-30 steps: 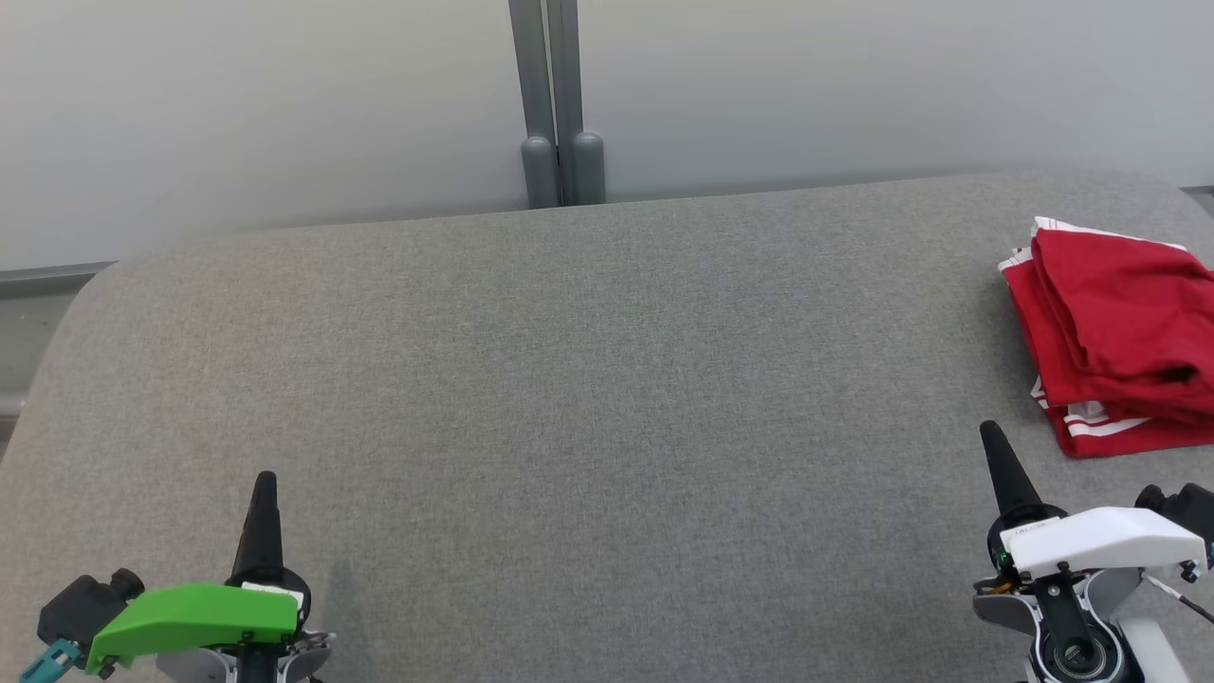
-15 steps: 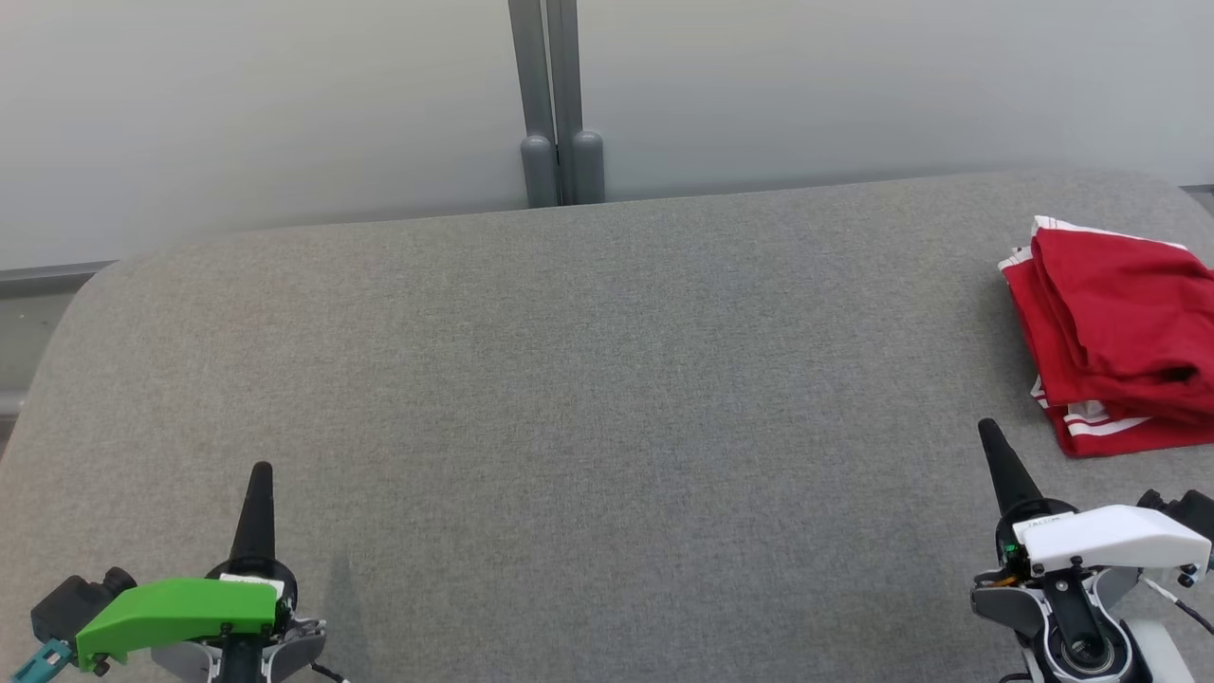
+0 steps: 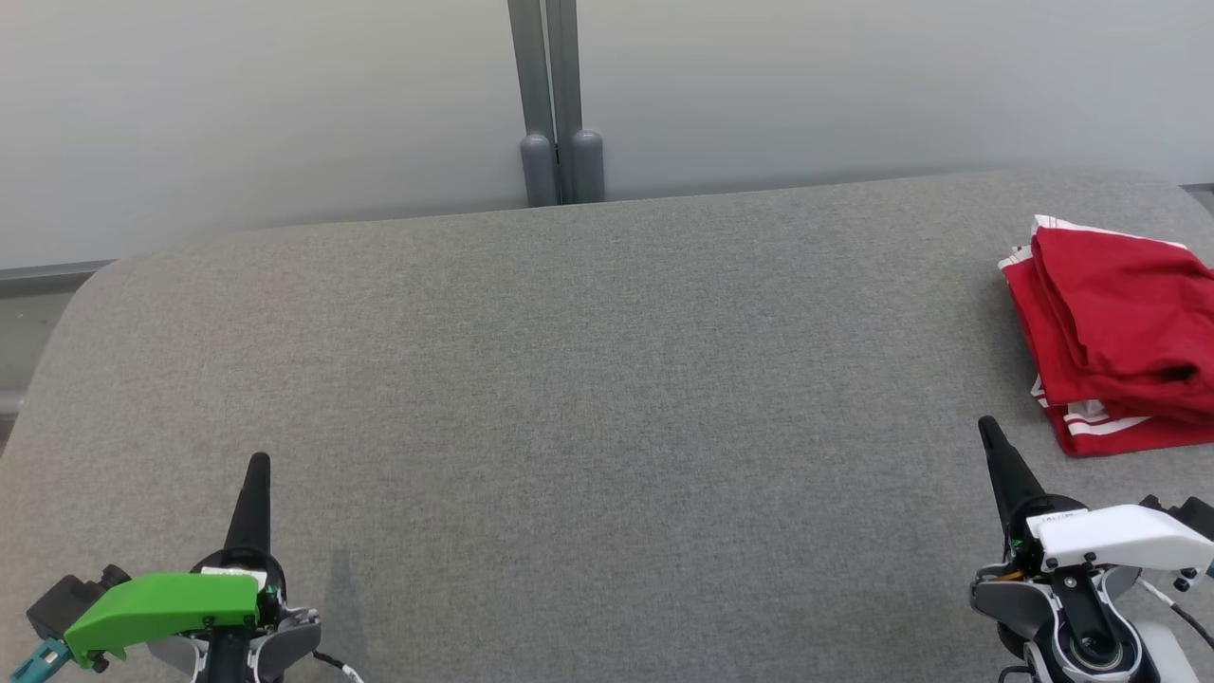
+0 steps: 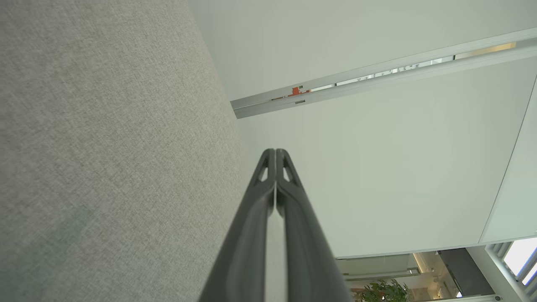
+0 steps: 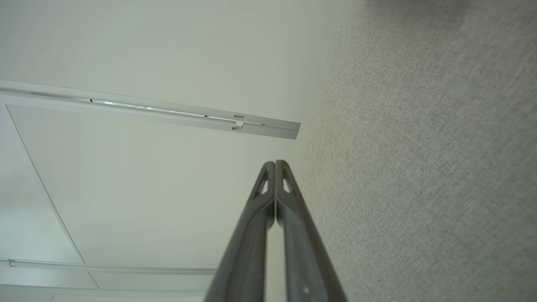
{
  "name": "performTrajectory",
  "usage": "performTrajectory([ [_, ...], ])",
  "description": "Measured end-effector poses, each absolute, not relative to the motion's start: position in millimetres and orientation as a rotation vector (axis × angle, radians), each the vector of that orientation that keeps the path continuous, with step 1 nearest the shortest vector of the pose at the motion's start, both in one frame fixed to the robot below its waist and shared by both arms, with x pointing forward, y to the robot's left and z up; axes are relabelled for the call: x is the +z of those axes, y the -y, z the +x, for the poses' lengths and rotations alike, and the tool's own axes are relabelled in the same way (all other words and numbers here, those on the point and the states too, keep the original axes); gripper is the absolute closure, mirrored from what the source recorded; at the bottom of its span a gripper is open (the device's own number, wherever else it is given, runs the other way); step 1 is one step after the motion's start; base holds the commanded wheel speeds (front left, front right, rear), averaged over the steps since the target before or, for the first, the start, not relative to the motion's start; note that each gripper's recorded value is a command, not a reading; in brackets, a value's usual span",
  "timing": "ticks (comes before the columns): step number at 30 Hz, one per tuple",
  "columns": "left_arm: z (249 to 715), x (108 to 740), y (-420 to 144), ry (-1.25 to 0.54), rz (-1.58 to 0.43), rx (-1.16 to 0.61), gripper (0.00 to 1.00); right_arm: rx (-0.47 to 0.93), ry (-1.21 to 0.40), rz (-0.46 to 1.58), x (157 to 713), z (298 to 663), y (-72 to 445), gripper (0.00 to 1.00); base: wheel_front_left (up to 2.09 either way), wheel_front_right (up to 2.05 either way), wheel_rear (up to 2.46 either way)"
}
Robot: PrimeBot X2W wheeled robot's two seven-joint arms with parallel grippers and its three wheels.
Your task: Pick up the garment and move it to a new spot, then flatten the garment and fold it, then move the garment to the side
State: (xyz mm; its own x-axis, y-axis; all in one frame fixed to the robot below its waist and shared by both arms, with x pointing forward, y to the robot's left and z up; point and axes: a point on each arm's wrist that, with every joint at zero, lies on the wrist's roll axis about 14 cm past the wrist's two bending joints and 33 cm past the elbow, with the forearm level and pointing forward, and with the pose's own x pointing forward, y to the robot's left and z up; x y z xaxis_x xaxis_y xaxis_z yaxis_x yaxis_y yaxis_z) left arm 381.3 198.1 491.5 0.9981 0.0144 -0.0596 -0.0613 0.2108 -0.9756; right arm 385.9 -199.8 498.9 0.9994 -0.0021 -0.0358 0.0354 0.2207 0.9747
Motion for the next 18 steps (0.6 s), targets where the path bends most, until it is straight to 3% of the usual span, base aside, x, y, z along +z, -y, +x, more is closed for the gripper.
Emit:
performTrajectory([
  [18,384.8,497.7,-198.5,-0.027,-1.492,0.030,1.00,-0.017,-0.017,1.486,501.8,387.1,199.9,1.00,0.00,0.00,0.00],
])
